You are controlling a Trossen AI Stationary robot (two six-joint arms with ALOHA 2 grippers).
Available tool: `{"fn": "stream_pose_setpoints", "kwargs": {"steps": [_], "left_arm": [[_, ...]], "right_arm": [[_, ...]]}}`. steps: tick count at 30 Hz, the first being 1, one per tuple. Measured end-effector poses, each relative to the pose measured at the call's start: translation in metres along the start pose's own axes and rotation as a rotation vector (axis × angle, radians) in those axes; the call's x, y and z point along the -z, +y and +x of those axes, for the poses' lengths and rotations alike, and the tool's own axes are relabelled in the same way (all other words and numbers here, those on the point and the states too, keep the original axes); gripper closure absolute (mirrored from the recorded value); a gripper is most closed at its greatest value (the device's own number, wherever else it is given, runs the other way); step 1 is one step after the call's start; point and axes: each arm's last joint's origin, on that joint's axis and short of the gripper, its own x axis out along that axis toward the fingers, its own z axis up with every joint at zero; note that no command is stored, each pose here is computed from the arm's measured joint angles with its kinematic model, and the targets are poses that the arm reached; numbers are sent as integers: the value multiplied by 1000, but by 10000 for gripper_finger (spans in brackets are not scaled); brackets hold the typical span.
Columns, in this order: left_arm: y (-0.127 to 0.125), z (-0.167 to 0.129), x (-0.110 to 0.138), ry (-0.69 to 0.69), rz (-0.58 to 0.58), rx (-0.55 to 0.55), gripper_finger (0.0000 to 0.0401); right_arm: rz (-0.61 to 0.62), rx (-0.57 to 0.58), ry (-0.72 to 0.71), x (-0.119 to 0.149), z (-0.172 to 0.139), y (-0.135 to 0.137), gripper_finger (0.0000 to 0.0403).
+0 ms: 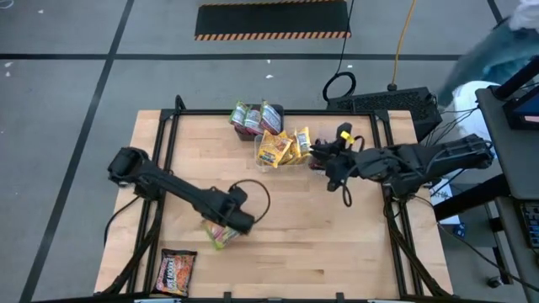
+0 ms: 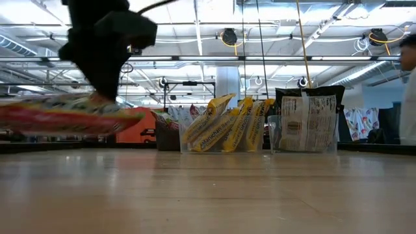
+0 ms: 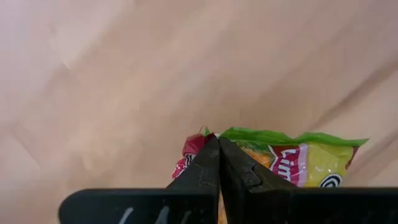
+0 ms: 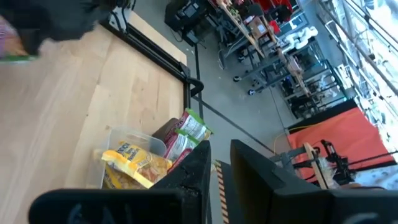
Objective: Sort Maruchan noodles
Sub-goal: Put the green noodle pack into the black bin
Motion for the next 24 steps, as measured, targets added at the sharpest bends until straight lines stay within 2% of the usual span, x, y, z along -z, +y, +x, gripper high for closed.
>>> {"fn": "stream_pose_setpoints", "kwargs": {"steps": [11,17,24], "left_arm": [[50,-55,-45,-329,-78,41,401],[69,-60,-76,-426,-78,37,401],[79,-62,-121,-601,-14,87,401]], "right_arm": [[19,-42,65,11,-7,1,344],[25,-72,112,16,-7,4,344],[15,-77,119,17,-7,5,344]]}}
